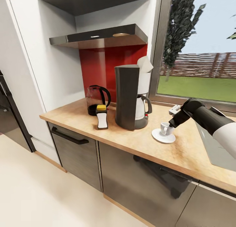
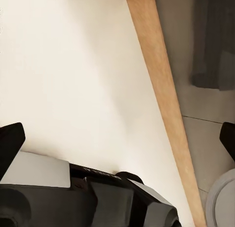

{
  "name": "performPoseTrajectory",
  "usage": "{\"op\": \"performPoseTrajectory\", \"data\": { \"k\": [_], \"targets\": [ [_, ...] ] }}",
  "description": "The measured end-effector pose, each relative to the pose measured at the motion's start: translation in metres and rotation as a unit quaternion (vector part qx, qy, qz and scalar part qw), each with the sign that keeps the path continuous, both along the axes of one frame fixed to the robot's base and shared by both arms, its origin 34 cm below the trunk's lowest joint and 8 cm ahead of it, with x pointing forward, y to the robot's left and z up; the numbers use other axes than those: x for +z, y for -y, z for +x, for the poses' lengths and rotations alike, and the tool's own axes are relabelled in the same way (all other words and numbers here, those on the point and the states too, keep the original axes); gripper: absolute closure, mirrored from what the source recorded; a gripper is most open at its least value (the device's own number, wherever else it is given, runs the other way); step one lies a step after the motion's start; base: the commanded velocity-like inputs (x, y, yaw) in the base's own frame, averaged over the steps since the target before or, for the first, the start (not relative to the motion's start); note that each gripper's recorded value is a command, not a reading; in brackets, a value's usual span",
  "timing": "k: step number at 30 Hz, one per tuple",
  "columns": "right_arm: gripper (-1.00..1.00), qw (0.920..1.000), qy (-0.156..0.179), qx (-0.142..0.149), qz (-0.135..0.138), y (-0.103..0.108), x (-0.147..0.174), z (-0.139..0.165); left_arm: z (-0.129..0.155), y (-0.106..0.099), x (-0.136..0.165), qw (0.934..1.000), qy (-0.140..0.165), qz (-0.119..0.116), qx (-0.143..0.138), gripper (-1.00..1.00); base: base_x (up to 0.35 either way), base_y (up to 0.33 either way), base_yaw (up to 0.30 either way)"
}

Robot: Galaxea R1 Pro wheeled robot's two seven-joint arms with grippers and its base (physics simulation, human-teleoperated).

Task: Set up a coffee station on the kitchen countertop: keep the coffee maker on the countertop, move the bottle of coffee from the kitchen shelf to the counter next to the coffee maker, place a paper coffee filter on top of the coffee maker, put the saucer next to the coffee maker with the coffee cup on the saucer, and place the electric kettle next to the coffee maker.

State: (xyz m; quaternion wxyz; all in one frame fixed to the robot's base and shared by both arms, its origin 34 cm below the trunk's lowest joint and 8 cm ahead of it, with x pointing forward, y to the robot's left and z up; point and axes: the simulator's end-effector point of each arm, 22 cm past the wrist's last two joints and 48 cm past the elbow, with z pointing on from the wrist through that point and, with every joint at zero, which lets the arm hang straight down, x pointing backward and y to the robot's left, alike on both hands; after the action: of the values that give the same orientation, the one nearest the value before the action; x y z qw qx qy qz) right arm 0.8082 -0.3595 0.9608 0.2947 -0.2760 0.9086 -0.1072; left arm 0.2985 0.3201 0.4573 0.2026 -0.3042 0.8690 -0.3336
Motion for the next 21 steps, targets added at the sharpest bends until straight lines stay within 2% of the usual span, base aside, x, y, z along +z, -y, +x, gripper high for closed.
{"op": "performPoseTrajectory", "data": {
  "k": [14, 15, 21],
  "targets": [
    [1.00, 1.0000, 0.000, 0.000, -0.001, -0.0001, 0.0000, 0.0001, 0.0000, 0.0000, 0.0000, 1.0000, 0.000, 0.000, 0.000, -1.00, 0.000, 0.000, 0.000],
    [-1.00, 1.0000, 0.000, 0.000, -0.001, 0.0000, 0.0000, 0.0001, 0.0000, 0.0000, 0.0000, 1.0000, 0.000, 0.000, 0.000, -1.00, 0.000, 0.000, 0.000],
    [-1.00, 1.0000, -0.002, 0.001, 0.002, -0.0019, -0.0012, -0.0003, 0.0000, 0.0000, -0.0001, 1.0000, 0.000, 0.000, 0.000, -1.00, 0.000, 0.000, 0.000]
  ]
}}
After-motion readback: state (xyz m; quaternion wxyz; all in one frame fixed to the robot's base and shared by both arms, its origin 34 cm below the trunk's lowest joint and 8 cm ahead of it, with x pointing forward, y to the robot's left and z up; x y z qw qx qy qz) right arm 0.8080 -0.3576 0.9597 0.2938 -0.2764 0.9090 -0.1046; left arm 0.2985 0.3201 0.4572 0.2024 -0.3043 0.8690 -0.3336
